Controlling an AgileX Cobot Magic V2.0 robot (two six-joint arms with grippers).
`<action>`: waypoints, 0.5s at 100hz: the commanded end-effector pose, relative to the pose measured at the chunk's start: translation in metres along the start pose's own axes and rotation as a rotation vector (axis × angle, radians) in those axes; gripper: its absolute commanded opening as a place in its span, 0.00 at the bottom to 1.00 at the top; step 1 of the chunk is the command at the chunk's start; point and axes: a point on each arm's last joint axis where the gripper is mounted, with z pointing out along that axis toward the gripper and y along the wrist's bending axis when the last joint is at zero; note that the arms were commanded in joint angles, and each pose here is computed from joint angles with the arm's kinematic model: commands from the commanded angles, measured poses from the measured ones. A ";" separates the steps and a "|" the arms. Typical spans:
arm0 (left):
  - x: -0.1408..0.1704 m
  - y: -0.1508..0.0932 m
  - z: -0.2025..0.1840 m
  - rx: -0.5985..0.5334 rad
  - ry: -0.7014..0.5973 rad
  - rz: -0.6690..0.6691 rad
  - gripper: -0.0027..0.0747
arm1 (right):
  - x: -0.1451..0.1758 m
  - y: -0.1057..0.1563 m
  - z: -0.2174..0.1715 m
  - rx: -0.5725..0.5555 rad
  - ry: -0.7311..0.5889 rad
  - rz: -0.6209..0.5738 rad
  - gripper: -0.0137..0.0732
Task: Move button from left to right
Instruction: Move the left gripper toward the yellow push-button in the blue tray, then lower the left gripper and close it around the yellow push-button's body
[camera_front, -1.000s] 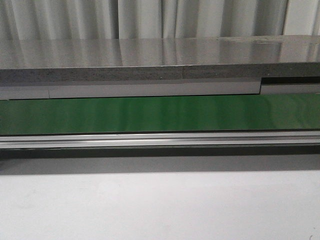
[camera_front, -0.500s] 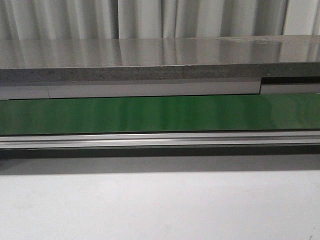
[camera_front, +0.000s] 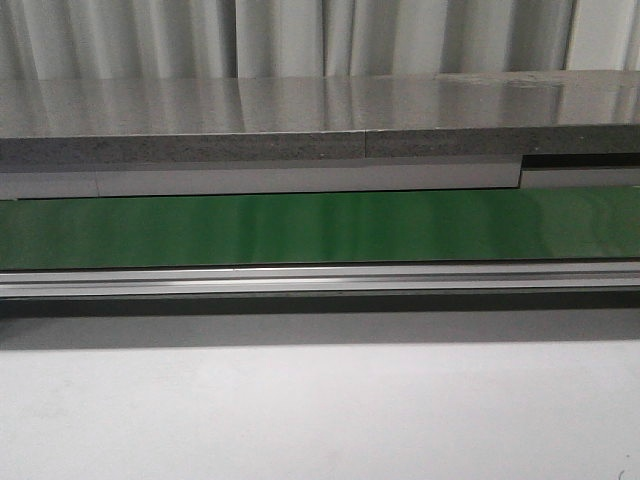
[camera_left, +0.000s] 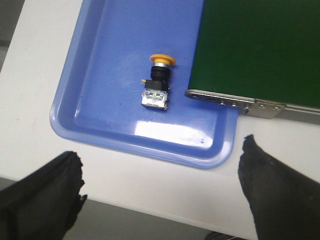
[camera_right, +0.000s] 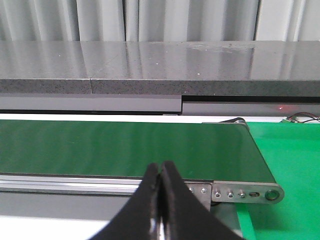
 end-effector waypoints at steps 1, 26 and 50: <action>-0.017 0.006 0.010 -0.004 -0.043 -0.052 0.83 | -0.013 0.001 -0.003 -0.007 -0.107 -0.011 0.08; -0.031 0.018 0.080 0.010 0.089 -0.161 0.83 | -0.013 0.001 -0.003 -0.007 -0.107 -0.011 0.08; -0.039 0.017 0.126 0.028 0.178 -0.184 0.83 | -0.013 0.001 -0.003 -0.007 -0.107 -0.011 0.08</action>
